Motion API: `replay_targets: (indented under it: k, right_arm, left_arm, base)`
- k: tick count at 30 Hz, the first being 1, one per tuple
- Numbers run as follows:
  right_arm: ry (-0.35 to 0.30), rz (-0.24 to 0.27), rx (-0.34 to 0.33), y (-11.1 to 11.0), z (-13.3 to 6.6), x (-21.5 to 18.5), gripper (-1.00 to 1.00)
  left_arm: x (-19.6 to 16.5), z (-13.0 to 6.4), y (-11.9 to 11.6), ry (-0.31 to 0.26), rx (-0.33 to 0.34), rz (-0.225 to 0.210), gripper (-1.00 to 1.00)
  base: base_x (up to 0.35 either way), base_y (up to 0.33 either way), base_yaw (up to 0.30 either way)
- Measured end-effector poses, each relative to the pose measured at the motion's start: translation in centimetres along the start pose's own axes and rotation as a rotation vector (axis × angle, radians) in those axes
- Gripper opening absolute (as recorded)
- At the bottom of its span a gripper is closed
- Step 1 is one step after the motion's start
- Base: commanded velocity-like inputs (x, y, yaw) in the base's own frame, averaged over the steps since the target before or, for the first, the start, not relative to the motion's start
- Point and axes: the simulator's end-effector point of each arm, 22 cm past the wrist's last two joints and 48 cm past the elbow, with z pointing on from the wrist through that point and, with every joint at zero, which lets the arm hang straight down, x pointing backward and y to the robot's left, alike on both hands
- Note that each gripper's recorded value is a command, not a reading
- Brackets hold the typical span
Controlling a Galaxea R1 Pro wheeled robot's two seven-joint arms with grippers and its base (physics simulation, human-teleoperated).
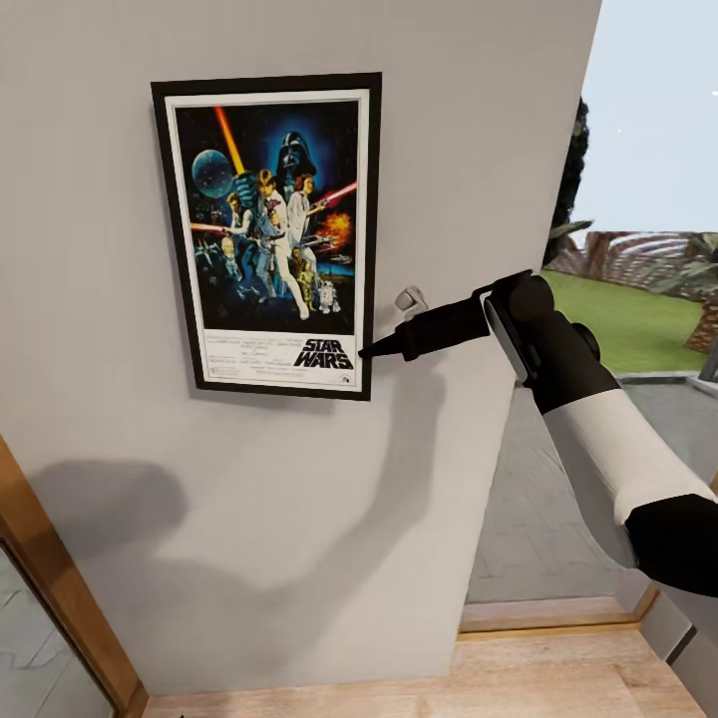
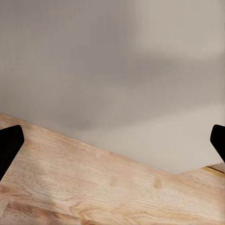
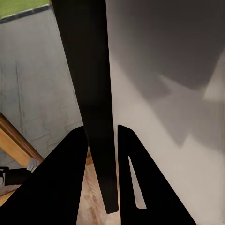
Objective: Pick up the poster from the kitchen countertop and hang it on one of the wall nails in the kitchen.
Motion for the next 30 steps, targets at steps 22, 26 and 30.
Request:
replay_targets:
  k: [22, 26, 30]
  right_arm:
    - [-0.001, -0.002, 0.007, -0.22, -0.16, 0.02, -1.00]
    - [-0.001, -0.001, 0.006, -0.21, -0.14, 0.03, -1.00]
    - [-0.002, -0.001, 0.005, -0.16, -0.09, 0.04, -1.00]
  left_arm:
    - [0.20, 0.05, -0.26, 0.003, 0.003, -0.001, 1.00]
    - [0.03, 0.01, -0.02, 0.001, 0.000, 0.001, 1.00]
    - [-0.43, -0.12, 0.64, -0.002, -0.007, 0.010, 1.00]
  base:
    - [0.000, 0.000, 0.000]
    - [0.000, 0.000, 0.000]
    - [0.000, 0.000, 0.000]
